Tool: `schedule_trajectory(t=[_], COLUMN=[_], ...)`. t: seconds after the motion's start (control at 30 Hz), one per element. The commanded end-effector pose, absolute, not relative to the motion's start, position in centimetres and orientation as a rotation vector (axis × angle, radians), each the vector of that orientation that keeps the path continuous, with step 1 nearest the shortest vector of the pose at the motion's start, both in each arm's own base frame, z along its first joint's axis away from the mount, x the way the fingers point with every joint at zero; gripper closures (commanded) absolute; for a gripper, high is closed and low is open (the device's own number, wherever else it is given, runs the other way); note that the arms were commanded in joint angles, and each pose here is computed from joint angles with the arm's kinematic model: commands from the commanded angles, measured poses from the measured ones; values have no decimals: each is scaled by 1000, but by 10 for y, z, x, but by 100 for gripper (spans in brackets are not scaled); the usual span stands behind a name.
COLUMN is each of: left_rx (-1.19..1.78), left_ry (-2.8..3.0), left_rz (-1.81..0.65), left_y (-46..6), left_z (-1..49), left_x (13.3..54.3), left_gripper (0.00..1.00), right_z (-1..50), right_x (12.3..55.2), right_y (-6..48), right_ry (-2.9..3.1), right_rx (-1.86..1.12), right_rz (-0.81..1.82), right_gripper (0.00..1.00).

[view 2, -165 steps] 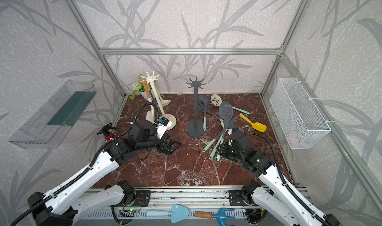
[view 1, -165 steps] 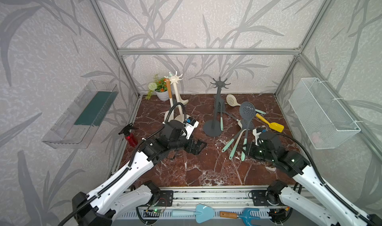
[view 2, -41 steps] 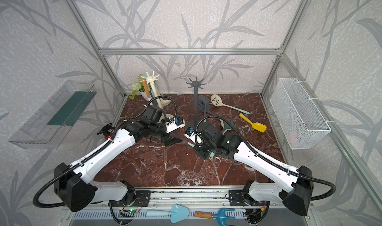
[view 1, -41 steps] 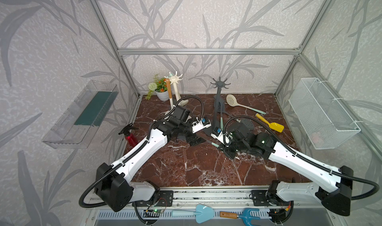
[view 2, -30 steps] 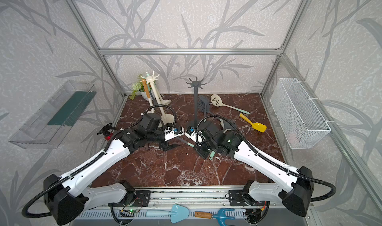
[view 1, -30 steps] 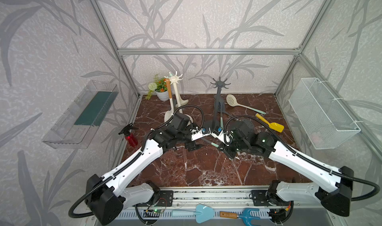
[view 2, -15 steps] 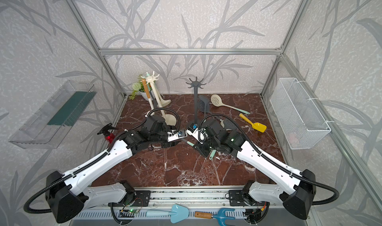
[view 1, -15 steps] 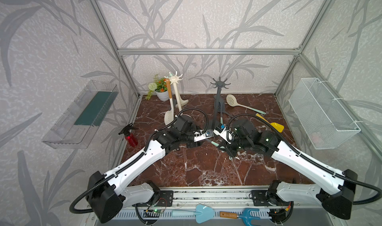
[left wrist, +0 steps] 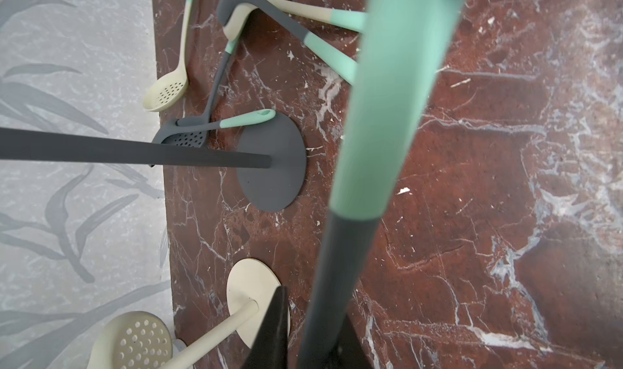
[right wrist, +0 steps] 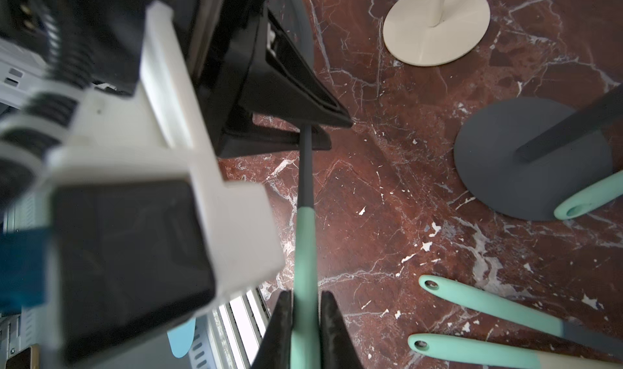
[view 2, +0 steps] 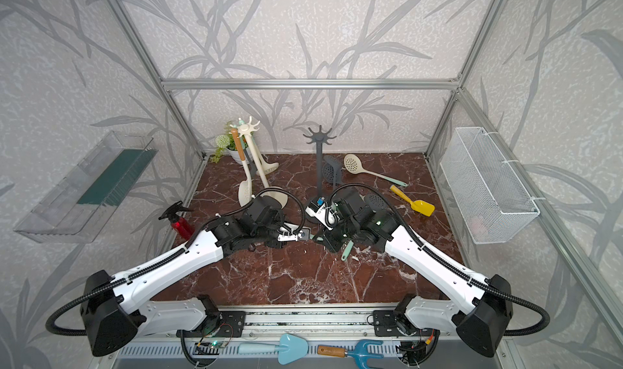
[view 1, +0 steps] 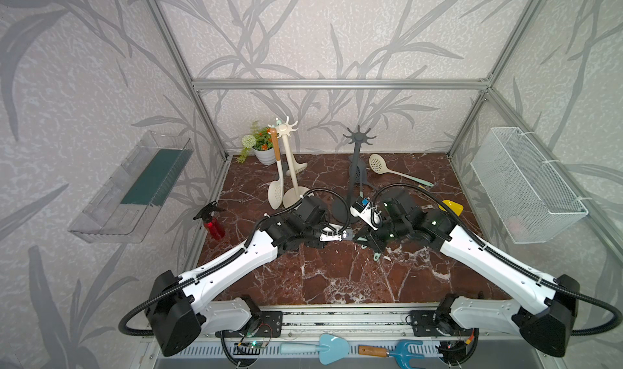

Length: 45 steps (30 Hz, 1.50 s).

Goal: Hang the skimmer on the kitchen utensil rack
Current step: Pick up the skimmer from the center of the board.

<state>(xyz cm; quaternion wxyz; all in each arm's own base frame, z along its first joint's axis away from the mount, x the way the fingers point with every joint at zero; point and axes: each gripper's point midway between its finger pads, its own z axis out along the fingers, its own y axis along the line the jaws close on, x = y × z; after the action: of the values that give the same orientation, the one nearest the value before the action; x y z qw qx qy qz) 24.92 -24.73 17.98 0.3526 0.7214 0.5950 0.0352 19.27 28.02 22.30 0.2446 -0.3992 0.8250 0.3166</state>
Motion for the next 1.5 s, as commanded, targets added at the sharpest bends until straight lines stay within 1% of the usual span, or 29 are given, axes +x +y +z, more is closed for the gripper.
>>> schedule_trajectory(t=[0.0,0.13,0.23,0.37,0.43,0.57,0.63,0.73,0.93,1.1,1.17,1.33,1.47], left_rx=[1795,1760,1720,1620,1584,1447,1362,1243,1062,909,872,840,829], left_ry=[1559,1595,1643,1786,1847,1948,1976,1987,1956,1868,1841,1784,1742], left_rz=[135,93,40,-25,-77,-217,-333,-480,-689,-894,-935,-1065,-1103], left_y=[-247,-249,-252,-251,-251,-249,-247,-240,-222,-200,-193,-190,-189], left_z=[191,193,198,203,201,204,212,227,256,283,289,303,312], left_x=[259,257,255,255,253,253,253,253,250,247,245,237,234], left_gripper=[91,100,100,100,100,100,100,100,100,100,100,100,100], right_z=[240,252,266,291,306,323,332,342,337,339,338,344,344], right_x=[201,215,228,247,255,264,265,263,262,254,252,242,238], right_y=[286,277,264,238,225,206,199,196,208,235,249,295,324], right_ry=[2209,2194,2164,2110,2060,1992,1946,1898,1876,1796,1766,1636,1573], right_rx=[-1033,-967,-890,-716,-617,-500,-458,-450,-510,-632,-678,-775,-817], right_rz=[930,894,851,817,803,727,705,705,749,818,834,974,1053], right_gripper=[94,80,68,58,56,55,55,54,54,54,54,54,55])
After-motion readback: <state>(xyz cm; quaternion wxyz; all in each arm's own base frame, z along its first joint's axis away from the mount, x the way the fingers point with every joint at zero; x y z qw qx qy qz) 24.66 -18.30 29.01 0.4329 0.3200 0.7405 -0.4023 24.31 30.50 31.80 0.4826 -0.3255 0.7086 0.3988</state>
